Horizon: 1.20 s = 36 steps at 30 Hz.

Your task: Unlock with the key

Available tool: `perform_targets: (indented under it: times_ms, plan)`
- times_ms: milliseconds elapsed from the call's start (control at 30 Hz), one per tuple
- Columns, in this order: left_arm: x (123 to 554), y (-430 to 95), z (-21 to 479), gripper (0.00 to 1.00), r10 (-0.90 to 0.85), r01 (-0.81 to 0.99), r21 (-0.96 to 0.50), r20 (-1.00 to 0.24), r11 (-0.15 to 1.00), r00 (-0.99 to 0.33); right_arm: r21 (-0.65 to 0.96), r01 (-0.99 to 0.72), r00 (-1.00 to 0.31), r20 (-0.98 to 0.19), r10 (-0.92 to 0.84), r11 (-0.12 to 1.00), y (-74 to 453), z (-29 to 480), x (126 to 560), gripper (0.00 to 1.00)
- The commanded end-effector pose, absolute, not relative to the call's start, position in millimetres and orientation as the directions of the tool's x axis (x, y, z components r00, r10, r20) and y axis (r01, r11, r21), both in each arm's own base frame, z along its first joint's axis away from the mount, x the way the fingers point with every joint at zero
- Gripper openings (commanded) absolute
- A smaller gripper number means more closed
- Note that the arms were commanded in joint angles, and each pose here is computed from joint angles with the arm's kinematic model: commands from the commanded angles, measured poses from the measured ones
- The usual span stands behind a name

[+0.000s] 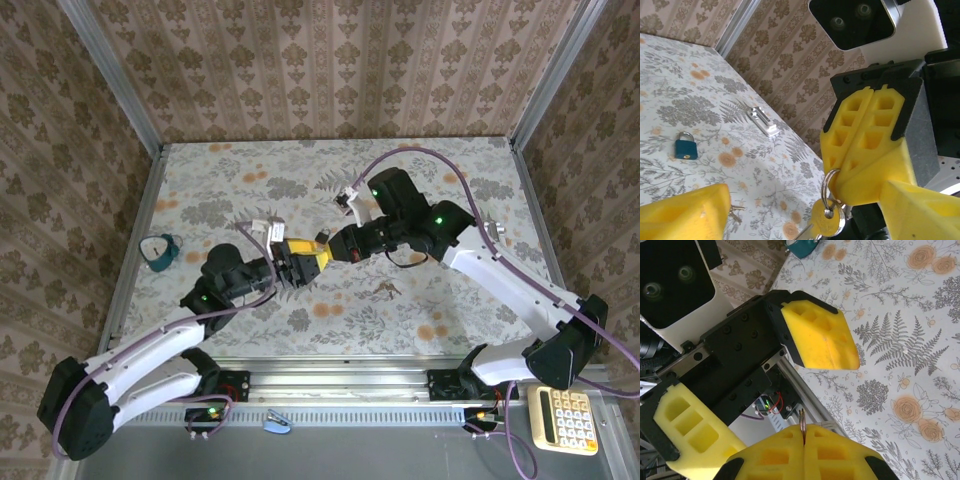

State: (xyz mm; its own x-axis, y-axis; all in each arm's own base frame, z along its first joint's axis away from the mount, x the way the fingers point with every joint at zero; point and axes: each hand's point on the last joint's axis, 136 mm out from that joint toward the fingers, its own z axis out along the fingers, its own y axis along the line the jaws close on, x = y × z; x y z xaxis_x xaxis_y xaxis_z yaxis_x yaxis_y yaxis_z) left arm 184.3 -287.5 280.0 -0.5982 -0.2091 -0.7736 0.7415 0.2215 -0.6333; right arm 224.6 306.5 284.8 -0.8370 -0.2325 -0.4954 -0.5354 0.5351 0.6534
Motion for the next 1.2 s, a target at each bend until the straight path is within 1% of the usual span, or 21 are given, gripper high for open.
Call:
perform_targets:
  times_ms: [0, 100, 267, 367, 533, 600, 800, 900, 967, 1067, 1133, 1167]
  plan:
    - [168.5, -297.7, 314.4, 0.73, -0.216, 0.801, -0.59, -0.799, 0.102, -0.561, 0.683, -0.558, -0.825, -0.519, -0.224, 0.47, 312.9, 307.7, 217.5, 0.0]
    - [168.4, -298.2, 311.5, 0.63, -0.211, 0.797, -0.596, -0.796, 0.103, -0.568, 0.685, -0.555, -0.826, -0.518, -0.22, 0.472, 313.0, 308.3, 219.0, 0.0]
    - [164.1, -293.9, 308.4, 0.59, -0.218, 0.794, -0.6, -0.791, 0.098, -0.571, 0.699, -0.543, -0.834, -0.514, -0.201, 0.466, 310.8, 311.8, 221.9, 0.0]
    - [161.4, -290.1, 310.9, 0.59, -0.239, 0.801, -0.592, -0.793, 0.088, -0.56, 0.713, -0.535, -0.839, -0.513, -0.184, 0.454, 309.6, 316.3, 224.5, 0.0]
    - [158.8, -287.5, 312.5, 0.68, -0.246, 0.805, -0.588, -0.794, 0.08, -0.555, 0.724, -0.531, -0.842, -0.509, -0.178, 0.441, 311.0, 319.0, 225.9, 0.0]
    - [158.6, -287.3, 312.4, 0.67, -0.245, 0.805, -0.588, -0.794, 0.081, -0.556, 0.726, -0.528, -0.844, -0.507, -0.175, 0.441, 310.7, 319.7, 226.7, 0.0]
    - [158.6, -288.3, 306.1, 0.57, -0.229, 0.797, -0.597, -0.791, 0.088, -0.568, 0.736, -0.515, -0.851, -0.501, -0.159, 0.44, 309.4, 319.6, 229.2, 0.0]
    - [158.4, -288.0, 302.9, 0.48, -0.231, 0.793, -0.603, -0.786, 0.087, -0.573, 0.741, -0.511, -0.853, -0.499, -0.152, 0.436, 309.1, 321.0, 230.7, 0.0]
    - [158.9, -287.5, 300.6, 0.45, -0.231, 0.79, -0.606, -0.785, 0.093, -0.575, 0.741, -0.51, -0.853, -0.499, -0.15, 0.436, 308.6, 321.4, 231.3, 0.0]
    - [159.1, -286.7, 298.1, 0.38, -0.229, 0.787, -0.608, -0.785, 0.102, -0.576, 0.744, -0.507, -0.856, -0.495, -0.15, 0.435, 308.9, 320.7, 231.5, 0.0]
    - [159.5, -286.3, 295.8, 0.3, -0.227, 0.784, -0.611, -0.783, 0.107, -0.579, 0.746, -0.506, -0.856, -0.494, -0.15, 0.433, 308.8, 320.4, 231.4, 0.0]
    - [159.5, -286.1, 295.1, 0.28, -0.226, 0.785, -0.61, -0.784, 0.11, -0.578, 0.747, -0.505, -0.857, -0.493, -0.15, 0.433, 308.7, 320.3, 231.1, 0.0]
